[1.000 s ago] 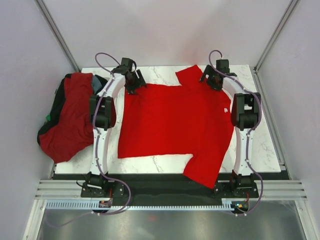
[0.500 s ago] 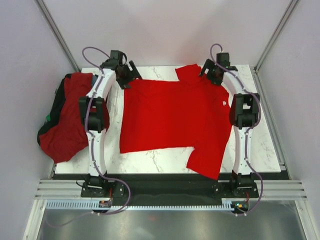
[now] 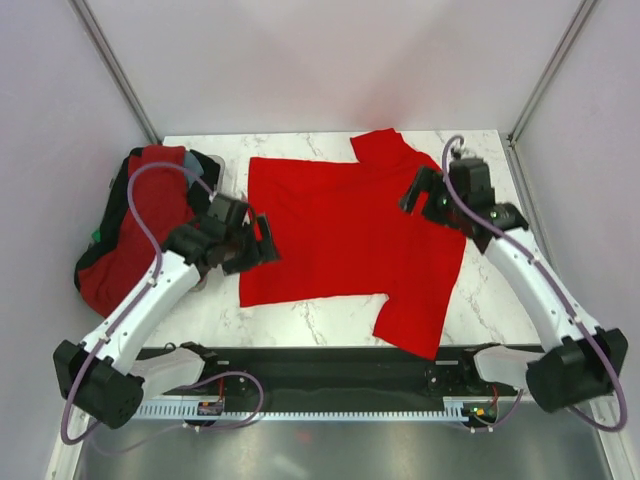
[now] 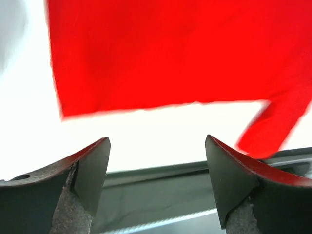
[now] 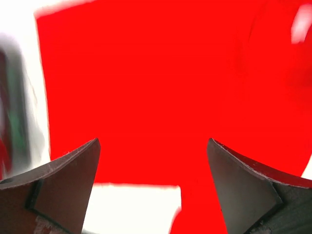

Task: Fold and stack the t-shirts
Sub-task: Flatten the tshirt out, then fold the tshirt

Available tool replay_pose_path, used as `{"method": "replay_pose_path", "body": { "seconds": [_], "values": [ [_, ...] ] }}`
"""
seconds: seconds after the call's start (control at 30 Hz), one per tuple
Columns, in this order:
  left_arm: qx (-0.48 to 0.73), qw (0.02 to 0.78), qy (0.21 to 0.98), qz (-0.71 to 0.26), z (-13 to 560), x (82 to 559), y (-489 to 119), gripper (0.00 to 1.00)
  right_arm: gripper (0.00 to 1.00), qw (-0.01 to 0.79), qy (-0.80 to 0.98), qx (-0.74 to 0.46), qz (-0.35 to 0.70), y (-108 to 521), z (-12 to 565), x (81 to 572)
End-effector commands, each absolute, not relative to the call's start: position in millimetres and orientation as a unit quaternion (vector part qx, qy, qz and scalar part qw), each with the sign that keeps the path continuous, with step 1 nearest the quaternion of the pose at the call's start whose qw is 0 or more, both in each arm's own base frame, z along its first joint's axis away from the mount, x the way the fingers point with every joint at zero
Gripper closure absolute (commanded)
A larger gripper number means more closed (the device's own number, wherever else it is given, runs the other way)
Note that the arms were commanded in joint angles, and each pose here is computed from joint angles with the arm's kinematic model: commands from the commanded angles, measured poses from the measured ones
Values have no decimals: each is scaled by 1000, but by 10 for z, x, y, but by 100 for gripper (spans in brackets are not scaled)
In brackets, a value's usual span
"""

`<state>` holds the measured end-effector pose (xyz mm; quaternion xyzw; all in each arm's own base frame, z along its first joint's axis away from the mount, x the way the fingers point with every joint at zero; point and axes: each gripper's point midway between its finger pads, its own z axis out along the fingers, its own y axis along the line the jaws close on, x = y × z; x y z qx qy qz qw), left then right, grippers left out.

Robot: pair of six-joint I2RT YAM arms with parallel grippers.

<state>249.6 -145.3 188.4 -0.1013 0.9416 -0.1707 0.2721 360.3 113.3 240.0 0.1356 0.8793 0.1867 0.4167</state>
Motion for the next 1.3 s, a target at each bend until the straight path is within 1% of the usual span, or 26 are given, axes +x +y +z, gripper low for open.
{"method": "replay_pose_path", "body": {
  "seconds": [0.0,0.03,0.1,0.13,0.2,0.23,0.3,0.33,0.4,0.5,0.53,0.6,0.8,0.9,1.0,1.03,1.17,1.27],
  "values": [
    [-182,224,952,-102,1390,2005,-1132,15,2,324,913,149,196,1302,1773,2914],
    [-195,216,951,-98,1231,1853,-1059,15,2,301,922,153,189,1305,1533,2718],
    [-234,213,944,-94,1100,1749,-990,15,2,294,922,141,208,1391,1478,2457],
    [-242,217,939,-110,1022,1736,-1015,15,2,270,929,150,203,1371,1290,2292],
    [-262,213,934,-116,920,1751,-1012,13,2,260,931,149,207,1376,1193,2094],
    [-271,198,935,-111,808,1729,-989,13,2,252,933,157,204,1358,1163,2023],
    [-292,174,935,-103,613,1746,-947,13,2,251,935,161,193,1298,1145,1917],
    [-295,176,932,-114,577,1817,-966,13,2,252,935,164,190,1274,1155,1893],
    [-311,163,931,-103,410,1823,-903,14,2,245,939,163,180,1233,1130,1831],
    [-329,168,926,-80,289,1889,-765,17,2,238,941,160,180,1222,1080,1778],
    [-327,167,926,-89,282,1911,-772,20,2,237,941,159,184,1235,1078,1767],
    [-336,177,920,-100,279,1991,-757,22,2,233,941,158,187,1240,1039,1733],
    [-332,184,921,-88,198,2097,-729,28,4,204,954,157,151,1157,775,1636],
    [-331,180,922,-88,147,2117,-741,36,4,194,958,153,145,1170,718,1615],
    [-329,175,923,-96,113,2112,-773,48,4,201,958,160,128,1107,707,1627],
    [-329,176,922,-99,115,2117,-783,55,4,201,957,169,124,1090,704,1626],
    [-327,194,919,-106,195,2157,-780,71,6,193,962,179,77,947,583,1537],
    [-324,207,917,-107,267,2195,-765,82,5,183,965,175,70,996,519,1520]
  ]
}}
